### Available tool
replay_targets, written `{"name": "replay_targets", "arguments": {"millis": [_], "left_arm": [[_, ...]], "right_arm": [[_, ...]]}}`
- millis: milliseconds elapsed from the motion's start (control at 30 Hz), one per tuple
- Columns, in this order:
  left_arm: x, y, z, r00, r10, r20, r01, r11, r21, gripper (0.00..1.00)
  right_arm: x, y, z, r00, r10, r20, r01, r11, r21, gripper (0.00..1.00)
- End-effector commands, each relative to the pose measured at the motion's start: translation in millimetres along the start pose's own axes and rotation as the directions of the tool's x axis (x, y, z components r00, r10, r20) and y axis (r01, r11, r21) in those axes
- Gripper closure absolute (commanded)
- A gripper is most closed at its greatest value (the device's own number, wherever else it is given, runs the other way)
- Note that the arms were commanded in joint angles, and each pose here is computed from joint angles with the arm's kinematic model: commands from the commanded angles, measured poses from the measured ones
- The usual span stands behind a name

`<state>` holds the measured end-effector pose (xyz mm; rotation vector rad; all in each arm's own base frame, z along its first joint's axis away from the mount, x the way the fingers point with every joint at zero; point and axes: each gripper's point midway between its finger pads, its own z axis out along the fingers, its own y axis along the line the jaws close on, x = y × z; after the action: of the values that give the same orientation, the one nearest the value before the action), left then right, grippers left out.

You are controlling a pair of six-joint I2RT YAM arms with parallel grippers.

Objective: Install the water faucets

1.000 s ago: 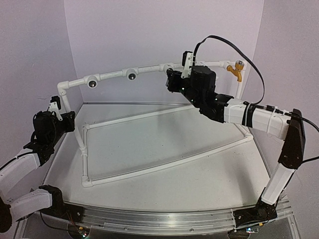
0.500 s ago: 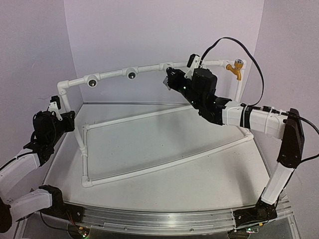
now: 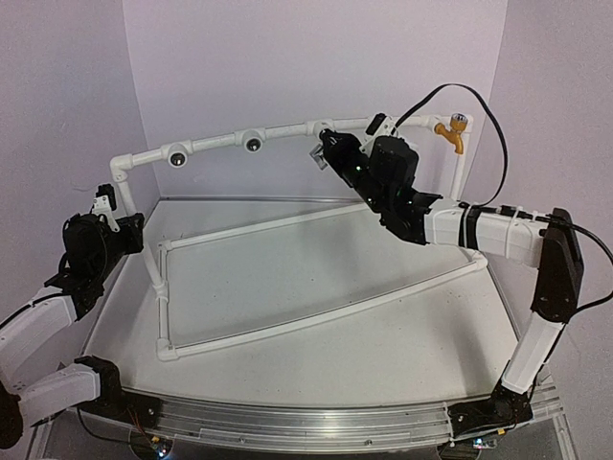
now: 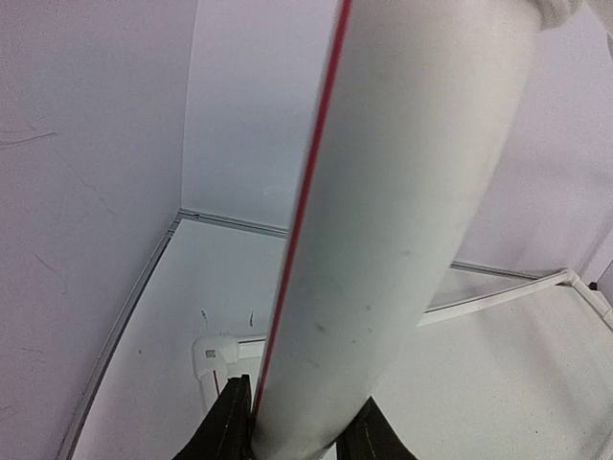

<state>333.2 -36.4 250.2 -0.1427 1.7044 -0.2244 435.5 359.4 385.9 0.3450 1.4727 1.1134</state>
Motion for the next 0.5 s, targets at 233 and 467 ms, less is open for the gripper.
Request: {"name": "replay_targets", "arguments": {"millis": [233,467], "left_arm": [[28.1,-32.3,-8.0,0.982,-0.139,-0.126,0.156,0.978,0.137,1.0],[28.3,-33.0,-8.0,0.979,-0.156,-0.132,0.173,0.976,0.134,1.0]], "right_arm": [[12.0,-46.2,16.5,0.937,0.348,0.02,-0.348,0.937,0.031,1.0],[5.3,-30.7,13.1,0.928,0.373,0.021,-0.373,0.927,0.019,1.0]]}}
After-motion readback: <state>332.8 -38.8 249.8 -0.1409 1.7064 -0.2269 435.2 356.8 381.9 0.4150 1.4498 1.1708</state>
